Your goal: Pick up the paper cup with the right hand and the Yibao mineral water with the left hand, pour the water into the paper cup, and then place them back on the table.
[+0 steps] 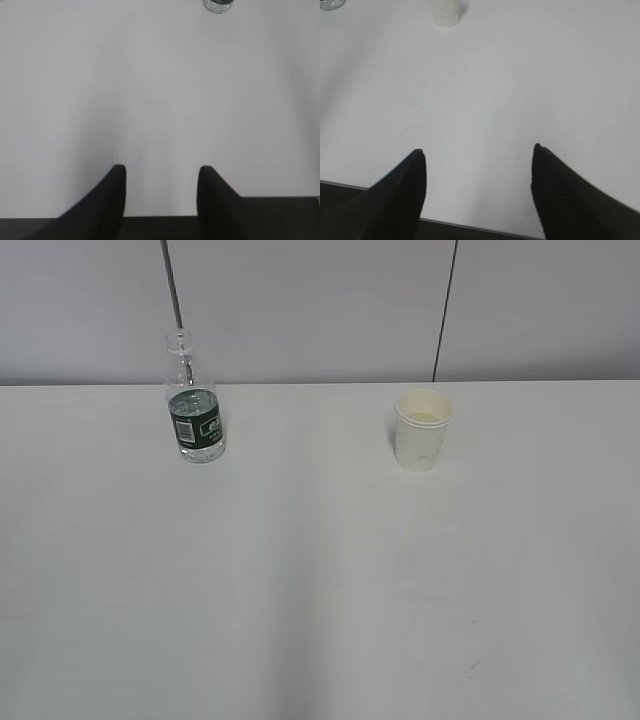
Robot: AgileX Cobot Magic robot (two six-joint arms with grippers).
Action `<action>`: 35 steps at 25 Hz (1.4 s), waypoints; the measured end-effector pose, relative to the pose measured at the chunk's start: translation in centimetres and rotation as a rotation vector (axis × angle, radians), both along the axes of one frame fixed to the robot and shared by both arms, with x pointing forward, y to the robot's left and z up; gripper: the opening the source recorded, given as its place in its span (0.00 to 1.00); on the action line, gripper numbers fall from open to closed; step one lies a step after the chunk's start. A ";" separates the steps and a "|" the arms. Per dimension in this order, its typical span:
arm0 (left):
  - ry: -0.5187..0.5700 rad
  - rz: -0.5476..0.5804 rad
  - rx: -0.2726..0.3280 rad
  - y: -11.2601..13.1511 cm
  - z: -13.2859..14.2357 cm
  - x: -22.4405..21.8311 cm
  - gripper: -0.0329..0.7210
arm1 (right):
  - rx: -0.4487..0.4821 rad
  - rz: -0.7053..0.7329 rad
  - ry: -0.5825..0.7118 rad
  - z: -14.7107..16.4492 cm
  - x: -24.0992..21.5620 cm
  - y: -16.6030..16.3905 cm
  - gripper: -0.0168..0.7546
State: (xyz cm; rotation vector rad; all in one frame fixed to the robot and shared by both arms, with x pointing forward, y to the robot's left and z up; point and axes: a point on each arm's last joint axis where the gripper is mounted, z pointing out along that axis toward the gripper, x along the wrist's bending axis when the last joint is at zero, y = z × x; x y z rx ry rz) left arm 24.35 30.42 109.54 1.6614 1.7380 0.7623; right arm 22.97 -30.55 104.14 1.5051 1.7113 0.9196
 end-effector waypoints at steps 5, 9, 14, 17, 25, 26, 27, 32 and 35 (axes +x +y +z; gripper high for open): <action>-0.051 -0.006 -0.012 0.0 -0.4 -1.2 0.44 | 0.000 0.000 0.000 0.0 0.0 0.0 0.69; -0.110 -0.007 -0.015 0.0 -1.0 -2.6 0.44 | 0.000 0.000 0.000 0.0 0.0 0.0 0.69; -0.173 -0.019 -0.028 0.0 -1.2 -3.9 0.40 | 0.000 0.000 0.000 0.0 0.0 0.0 0.69; -0.202 -0.031 -0.042 -0.2 -1.4 -4.5 0.37 | -0.001 0.000 0.000 0.0 0.0 0.0 0.69; -0.200 -0.019 -0.028 0.0 -1.7 -4.6 0.36 | -0.001 0.000 0.000 0.0 0.0 0.0 0.69; -0.198 -0.020 -0.030 0.0 -1.7 -4.5 0.36 | -0.001 0.000 0.000 0.0 0.0 0.0 0.69; -0.192 -0.020 -0.029 0.0 -1.8 -4.4 0.36 | -0.001 0.000 0.000 0.0 0.0 0.0 0.69; -0.183 -0.044 -0.058 -0.4 -3.2 -3.1 0.35 | -0.001 0.000 0.000 0.0 0.0 0.0 0.69; -0.189 -0.072 -0.048 -0.6 -3.8 -2.4 0.35 | -0.001 0.000 0.000 0.0 0.0 0.0 0.69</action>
